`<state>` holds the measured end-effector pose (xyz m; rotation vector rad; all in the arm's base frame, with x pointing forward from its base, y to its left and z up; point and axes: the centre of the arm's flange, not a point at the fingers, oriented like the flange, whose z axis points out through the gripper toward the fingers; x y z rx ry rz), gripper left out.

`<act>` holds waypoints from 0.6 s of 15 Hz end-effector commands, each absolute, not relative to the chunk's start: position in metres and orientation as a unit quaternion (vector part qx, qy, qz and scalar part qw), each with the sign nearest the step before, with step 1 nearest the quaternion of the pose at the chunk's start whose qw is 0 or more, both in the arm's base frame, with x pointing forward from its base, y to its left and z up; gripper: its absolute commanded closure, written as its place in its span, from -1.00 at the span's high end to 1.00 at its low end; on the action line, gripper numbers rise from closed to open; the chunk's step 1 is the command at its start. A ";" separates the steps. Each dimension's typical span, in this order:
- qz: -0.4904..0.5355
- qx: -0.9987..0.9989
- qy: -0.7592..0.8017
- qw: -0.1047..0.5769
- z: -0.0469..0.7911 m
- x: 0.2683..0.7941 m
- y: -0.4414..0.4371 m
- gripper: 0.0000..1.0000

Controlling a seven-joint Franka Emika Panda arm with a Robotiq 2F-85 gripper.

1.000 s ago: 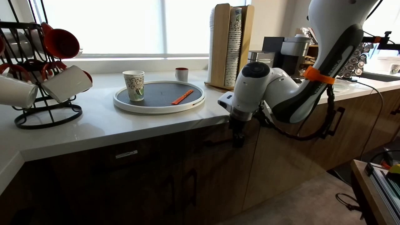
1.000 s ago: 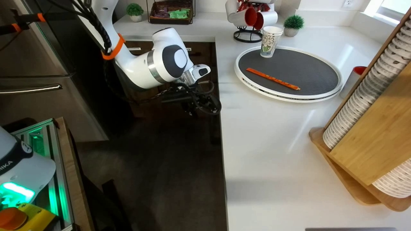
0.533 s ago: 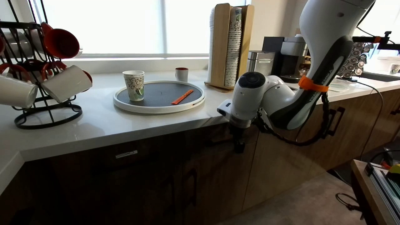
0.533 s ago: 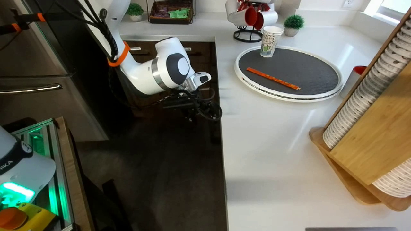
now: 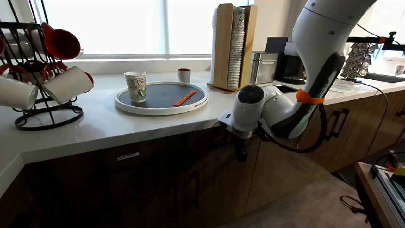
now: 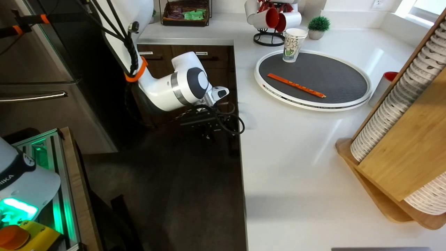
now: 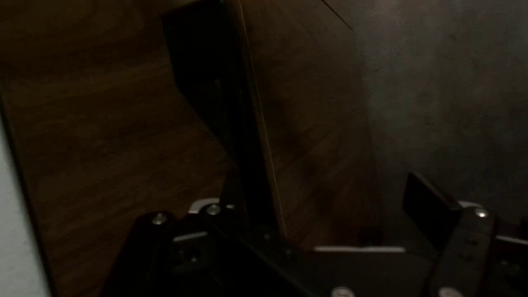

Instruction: Open the drawer

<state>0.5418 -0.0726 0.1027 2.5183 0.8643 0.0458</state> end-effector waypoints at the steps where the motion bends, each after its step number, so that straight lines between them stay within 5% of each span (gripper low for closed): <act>1: 0.016 0.917 0.330 0.225 0.083 0.544 -0.070 1.00; 9: -0.015 0.904 0.388 0.180 0.083 0.511 -0.008 1.00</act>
